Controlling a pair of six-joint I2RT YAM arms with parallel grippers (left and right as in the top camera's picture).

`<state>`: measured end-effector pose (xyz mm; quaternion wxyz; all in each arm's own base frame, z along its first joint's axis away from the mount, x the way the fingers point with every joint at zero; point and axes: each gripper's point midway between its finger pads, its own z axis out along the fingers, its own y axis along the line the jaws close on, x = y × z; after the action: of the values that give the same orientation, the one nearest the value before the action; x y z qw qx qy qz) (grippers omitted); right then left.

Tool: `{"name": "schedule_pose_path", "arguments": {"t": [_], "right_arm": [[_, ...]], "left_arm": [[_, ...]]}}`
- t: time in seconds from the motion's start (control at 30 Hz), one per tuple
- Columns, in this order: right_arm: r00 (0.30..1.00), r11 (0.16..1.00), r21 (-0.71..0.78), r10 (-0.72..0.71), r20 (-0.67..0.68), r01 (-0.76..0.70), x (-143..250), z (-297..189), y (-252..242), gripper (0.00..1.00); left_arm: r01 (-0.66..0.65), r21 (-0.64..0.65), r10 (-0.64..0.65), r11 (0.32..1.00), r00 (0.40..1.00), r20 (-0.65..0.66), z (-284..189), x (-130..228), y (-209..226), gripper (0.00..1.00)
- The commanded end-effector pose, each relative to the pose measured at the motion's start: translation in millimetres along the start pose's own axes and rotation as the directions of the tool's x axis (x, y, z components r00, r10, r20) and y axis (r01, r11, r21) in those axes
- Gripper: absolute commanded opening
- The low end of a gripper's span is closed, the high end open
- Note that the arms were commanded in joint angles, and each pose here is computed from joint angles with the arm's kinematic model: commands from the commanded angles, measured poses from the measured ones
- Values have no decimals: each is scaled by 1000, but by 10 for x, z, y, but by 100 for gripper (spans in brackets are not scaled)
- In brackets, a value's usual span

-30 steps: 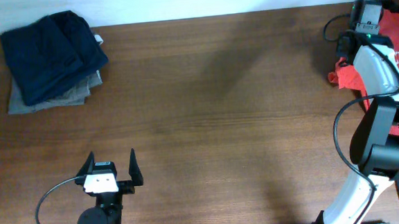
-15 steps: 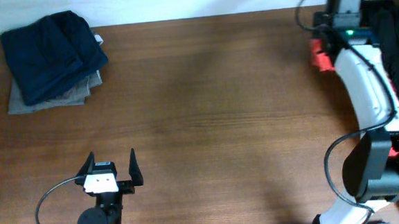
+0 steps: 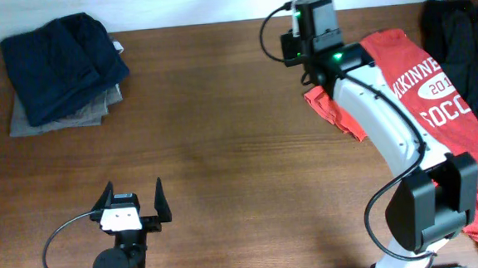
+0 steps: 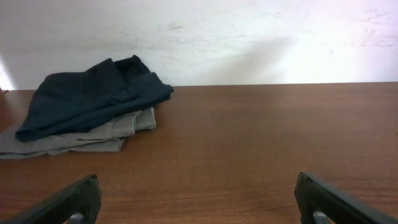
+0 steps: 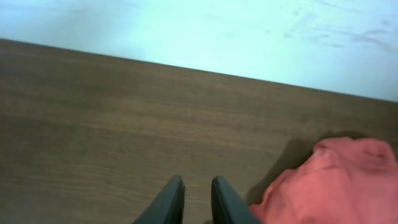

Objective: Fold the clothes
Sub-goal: 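Lift the red t-shirt with the right gripper and pull it leftward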

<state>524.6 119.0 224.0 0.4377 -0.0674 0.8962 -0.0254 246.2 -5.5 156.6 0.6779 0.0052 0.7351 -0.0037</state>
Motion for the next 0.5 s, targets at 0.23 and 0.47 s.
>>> {"name": "schedule_pose_path", "arguments": {"t": [0.23,0.47], "right_arm": [[991,973,220,89,-97,-66,376,482,-775,41],[956,979,186,133,-261,-85,1081,1086,-877,51]], "left_arm": [[4,6,-4,1000,1000,1,-3,5,-6,99],[3,6,-3,1000,1000,1,-3,5,-6,99]]}}
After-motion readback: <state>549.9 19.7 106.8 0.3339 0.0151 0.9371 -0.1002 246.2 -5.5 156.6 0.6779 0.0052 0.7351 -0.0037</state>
